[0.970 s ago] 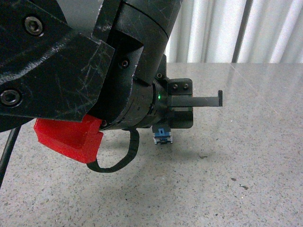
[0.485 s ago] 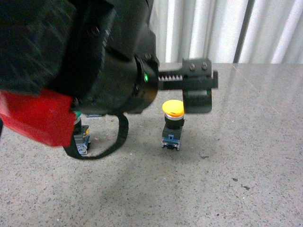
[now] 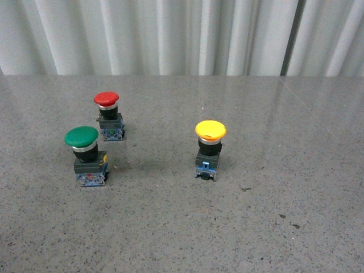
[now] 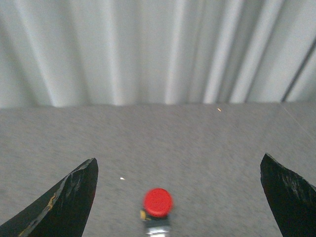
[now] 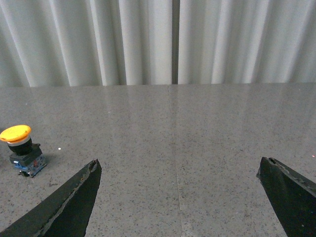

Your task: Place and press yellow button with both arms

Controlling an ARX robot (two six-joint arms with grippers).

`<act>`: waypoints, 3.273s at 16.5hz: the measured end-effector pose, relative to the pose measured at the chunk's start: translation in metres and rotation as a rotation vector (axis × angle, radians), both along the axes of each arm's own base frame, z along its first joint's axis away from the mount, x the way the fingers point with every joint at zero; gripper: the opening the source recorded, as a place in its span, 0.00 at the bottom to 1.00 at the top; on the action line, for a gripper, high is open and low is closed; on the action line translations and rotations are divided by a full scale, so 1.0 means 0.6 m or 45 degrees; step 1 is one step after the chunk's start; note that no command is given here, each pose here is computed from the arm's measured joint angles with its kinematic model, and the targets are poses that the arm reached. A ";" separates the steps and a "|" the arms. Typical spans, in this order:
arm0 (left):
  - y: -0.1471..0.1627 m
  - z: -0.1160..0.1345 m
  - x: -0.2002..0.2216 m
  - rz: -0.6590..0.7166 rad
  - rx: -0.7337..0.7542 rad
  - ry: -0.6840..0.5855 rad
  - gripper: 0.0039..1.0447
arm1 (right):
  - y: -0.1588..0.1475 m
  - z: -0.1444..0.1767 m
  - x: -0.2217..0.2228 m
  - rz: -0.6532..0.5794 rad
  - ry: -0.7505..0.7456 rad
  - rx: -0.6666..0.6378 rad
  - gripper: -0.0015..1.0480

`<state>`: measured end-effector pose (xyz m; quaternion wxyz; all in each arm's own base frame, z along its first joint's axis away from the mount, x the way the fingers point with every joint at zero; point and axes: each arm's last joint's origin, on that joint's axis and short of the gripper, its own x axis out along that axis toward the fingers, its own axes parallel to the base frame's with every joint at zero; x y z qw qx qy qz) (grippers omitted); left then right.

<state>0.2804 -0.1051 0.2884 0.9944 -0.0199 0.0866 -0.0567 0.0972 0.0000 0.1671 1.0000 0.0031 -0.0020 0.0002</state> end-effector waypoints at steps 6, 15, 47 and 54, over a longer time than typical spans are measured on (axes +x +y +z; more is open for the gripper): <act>0.148 -0.011 -0.195 0.157 0.084 -0.201 0.68 | 0.000 0.000 0.000 0.000 0.000 0.000 0.94; 0.175 -0.154 -0.264 0.145 0.052 -0.215 0.01 | 0.000 0.000 0.000 0.000 0.000 0.000 0.94; 0.175 -0.202 -0.305 0.143 0.052 -0.220 0.63 | 0.000 0.000 0.000 0.000 0.000 0.000 0.94; 0.175 -0.202 -0.305 0.146 0.052 -0.219 0.94 | 0.002 0.002 0.008 -0.161 0.145 0.066 0.94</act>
